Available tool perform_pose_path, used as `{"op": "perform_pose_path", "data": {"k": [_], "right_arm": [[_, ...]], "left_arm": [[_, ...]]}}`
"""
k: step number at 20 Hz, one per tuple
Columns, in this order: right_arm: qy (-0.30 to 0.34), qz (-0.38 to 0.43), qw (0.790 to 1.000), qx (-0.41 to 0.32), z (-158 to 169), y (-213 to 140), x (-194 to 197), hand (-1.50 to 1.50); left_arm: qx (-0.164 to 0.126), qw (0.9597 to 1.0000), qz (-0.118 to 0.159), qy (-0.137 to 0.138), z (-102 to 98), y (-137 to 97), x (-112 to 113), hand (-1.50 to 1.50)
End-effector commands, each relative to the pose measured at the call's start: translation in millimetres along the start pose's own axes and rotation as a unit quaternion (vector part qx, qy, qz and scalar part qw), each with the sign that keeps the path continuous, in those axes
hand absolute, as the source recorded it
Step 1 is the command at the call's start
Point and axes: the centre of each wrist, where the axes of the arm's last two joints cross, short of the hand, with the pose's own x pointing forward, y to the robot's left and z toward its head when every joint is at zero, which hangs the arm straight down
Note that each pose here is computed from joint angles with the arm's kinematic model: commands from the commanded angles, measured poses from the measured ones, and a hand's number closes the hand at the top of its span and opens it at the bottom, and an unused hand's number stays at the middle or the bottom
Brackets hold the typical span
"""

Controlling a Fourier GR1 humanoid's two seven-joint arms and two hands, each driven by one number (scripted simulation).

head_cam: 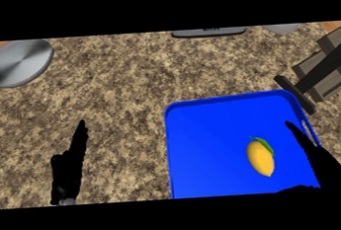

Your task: Pick the lemon from the tray and place it in the tiered basket

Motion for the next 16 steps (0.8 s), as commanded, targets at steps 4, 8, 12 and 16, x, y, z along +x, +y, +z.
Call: {"op": "perform_pose_path", "data": {"k": [4,8,12,16], "right_arm": [[0.012,-0.006,0.999,0.029,-3.6,14.8,-15.4,-1.50],[0.017,-0.006,0.999,0.041,-11.7,31.7,-16.8,-1.50],[0.019,-0.012,0.998,0.055,-26.7,35.3,3.3,-1.50],[0.019,-0.011,0.999,0.046,-38.7,46.6,-27.2,1.50]], "left_arm": [[-0.003,0.9999,0.000,0.013,4.6,-2.8,-14.4,0.00],[-0.011,0.9998,-0.001,0.017,-12.7,-21.1,-15.3,0.00],[0.005,0.9997,0.007,0.021,-5.2,-0.7,-24.3,0.00],[-0.005,1.0000,-0.004,0.005,1.2,-5.1,-12.8,0.00]]}}
